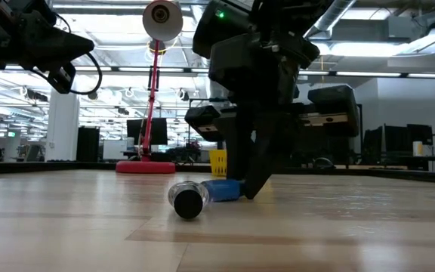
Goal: Pick & Place Nail Polish
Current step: Put the dark blue nail polish bottle into the yellow bin
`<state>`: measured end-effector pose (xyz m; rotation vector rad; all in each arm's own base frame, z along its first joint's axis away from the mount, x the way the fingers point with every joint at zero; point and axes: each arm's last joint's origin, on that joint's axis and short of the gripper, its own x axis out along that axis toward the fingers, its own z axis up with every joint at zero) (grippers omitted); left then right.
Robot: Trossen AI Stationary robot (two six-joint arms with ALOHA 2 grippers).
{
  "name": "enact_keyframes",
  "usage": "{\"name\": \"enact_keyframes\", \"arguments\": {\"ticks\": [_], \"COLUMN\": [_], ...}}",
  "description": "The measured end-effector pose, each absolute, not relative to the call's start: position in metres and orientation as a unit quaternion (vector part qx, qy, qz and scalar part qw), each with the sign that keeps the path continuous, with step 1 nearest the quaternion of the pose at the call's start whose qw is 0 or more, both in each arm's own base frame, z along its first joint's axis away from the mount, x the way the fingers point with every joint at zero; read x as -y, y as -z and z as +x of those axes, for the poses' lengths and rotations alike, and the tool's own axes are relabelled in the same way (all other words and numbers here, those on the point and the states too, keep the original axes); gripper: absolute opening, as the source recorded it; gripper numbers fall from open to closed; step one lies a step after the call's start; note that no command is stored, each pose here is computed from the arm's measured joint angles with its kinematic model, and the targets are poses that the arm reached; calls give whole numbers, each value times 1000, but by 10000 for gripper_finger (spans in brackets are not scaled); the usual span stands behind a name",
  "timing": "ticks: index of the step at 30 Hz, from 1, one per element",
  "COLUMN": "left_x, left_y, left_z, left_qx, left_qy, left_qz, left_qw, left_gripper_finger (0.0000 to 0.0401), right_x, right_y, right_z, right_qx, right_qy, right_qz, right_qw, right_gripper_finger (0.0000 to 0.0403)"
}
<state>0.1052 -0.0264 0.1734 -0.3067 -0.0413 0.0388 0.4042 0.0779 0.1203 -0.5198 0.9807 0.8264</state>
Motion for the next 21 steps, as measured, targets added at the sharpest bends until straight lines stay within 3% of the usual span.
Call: {"name": "enact_keyframes", "arguments": {"ticks": [9,21], "left_x": [26,27], "left_y": [-173,-174], "left_z": [105,106], "left_qx": [21,23], "left_qy": [-19,-19], "left_qz": [-153,-154], "left_qw": [988,988], "left_gripper_finger": [1,1], "right_x": [-55,19], "right_y": [-135,-220], "right_z": [408,397], "right_qx": [-483,-420], "right_qy": [-313,-175], "right_qz": [-182,-121], "right_qw": [797,882], "right_gripper_finger": [47,48]}}
